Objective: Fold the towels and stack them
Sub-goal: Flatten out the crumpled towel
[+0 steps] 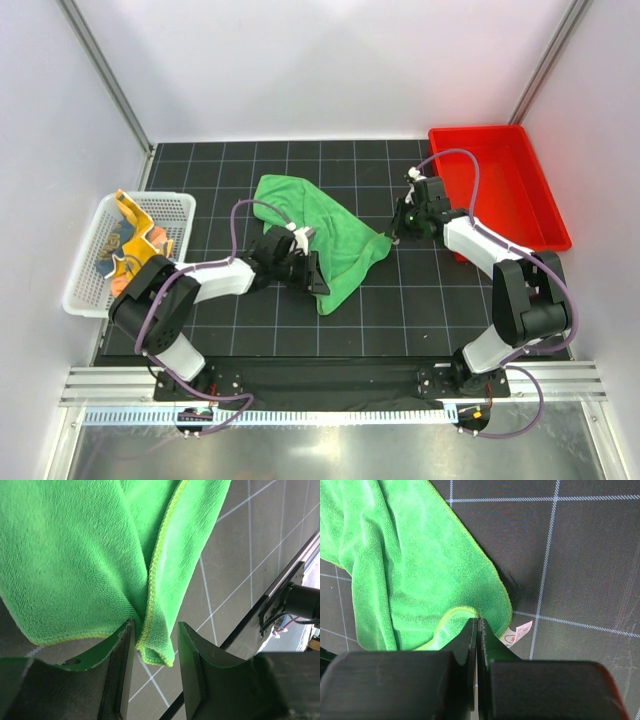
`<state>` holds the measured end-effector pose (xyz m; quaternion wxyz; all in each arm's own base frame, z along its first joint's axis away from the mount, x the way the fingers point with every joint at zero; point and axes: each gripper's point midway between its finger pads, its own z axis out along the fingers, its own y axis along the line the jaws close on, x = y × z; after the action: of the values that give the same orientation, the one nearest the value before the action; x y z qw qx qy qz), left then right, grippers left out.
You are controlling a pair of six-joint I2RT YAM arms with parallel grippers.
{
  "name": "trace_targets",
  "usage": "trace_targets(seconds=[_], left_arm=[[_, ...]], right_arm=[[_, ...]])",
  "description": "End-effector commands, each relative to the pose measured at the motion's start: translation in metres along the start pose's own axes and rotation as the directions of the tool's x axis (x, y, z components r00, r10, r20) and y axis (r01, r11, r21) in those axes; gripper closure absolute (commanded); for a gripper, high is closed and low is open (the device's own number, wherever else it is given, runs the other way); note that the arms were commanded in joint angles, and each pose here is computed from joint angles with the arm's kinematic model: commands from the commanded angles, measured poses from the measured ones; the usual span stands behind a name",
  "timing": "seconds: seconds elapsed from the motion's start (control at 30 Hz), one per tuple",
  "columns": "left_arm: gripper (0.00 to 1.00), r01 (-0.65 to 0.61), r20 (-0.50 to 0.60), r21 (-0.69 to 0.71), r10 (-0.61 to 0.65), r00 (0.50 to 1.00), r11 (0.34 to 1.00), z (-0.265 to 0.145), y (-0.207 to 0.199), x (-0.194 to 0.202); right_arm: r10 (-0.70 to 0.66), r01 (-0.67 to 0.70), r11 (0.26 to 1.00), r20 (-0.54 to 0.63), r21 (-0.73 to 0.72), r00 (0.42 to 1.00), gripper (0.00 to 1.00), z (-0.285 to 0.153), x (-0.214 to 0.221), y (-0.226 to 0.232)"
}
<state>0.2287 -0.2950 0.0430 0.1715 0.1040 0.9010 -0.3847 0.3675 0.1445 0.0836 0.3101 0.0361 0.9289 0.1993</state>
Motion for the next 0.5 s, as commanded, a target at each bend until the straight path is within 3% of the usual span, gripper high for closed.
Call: trace_targets(seconds=[0.0, 0.4, 0.47], left_arm=[[0.58, -0.037, 0.013, 0.047, 0.037, 0.999, 0.998, -0.0052, -0.011, 0.0016], [0.58, -0.042, 0.003, 0.072, 0.042, 0.999, 0.996, -0.0069, -0.0194, 0.0091], [0.63, -0.04, -0.002, 0.074, 0.04, 0.999, 0.996, -0.0064, -0.0196, 0.0104]], right_arm=[[-0.012, 0.013, 1.0, 0.043, -0.01, 0.999, 0.99, -0.0067, -0.012, 0.0049], [-0.012, 0.013, 1.0, 0.037, -0.012, 0.999, 0.99, -0.0067, -0.0095, 0.0051], [-0.012, 0.012, 1.0, 0.034, -0.009, 0.999, 0.99, -0.0066, -0.0083, 0.0043]])
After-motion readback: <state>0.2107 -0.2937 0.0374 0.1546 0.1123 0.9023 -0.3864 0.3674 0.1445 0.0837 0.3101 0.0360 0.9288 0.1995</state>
